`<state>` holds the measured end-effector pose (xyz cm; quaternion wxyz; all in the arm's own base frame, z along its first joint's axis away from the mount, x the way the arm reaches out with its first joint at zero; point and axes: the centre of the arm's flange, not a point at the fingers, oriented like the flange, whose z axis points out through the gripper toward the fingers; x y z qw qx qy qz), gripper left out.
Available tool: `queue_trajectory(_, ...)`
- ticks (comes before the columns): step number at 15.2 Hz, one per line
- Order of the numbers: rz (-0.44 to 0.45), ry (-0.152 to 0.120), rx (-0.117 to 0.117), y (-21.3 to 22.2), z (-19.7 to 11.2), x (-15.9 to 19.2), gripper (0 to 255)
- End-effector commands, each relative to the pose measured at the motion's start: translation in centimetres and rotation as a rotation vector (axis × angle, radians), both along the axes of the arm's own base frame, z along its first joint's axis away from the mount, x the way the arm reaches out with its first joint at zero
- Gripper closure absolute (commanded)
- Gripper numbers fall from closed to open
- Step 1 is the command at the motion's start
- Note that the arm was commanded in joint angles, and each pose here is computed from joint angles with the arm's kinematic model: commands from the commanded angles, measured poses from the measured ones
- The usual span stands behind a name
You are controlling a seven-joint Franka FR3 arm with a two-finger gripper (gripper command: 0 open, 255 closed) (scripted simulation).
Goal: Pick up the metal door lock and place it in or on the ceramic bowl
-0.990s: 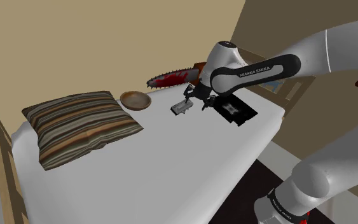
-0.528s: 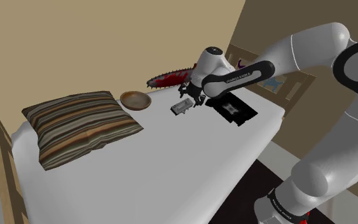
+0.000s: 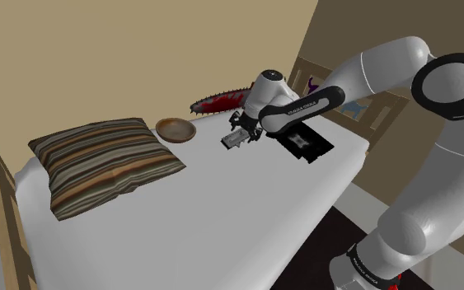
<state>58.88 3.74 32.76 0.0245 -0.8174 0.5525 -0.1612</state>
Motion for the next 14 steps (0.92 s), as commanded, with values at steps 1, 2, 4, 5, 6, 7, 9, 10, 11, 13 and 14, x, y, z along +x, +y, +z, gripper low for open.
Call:
queue_trajectory(1,0.0,0.0,0.0,-0.01,-0.22,0.1,0)
queue_trajectory(2,0.0,0.0,0.0,-0.01,-0.22,0.1,0)
queue_trajectory(4,0.0,0.0,0.0,-0.01,-0.22,0.1,0)
queue_trajectory(5,0.0,0.0,0.0,-0.01,-0.22,0.1,0)
queue_trajectory(6,0.0,0.0,0.0,-0.01,-0.22,0.1,0)
queue_trajectory(7,0.0,0.0,0.0,-0.01,-0.22,0.1,0)
queue_trajectory(9,0.0,0.0,0.0,-0.01,-0.22,0.1,255)
queue_trajectory(10,0.0,0.0,0.0,-0.01,-0.21,0.1,255)
queue_trajectory(11,0.0,0.0,0.0,-0.01,-0.21,0.1,255)
queue_trajectory(13,0.0,0.0,0.0,-0.01,-0.21,0.11,255)
queue_trajectory(14,0.0,0.0,0.0,0.0,-0.21,0.11,255)
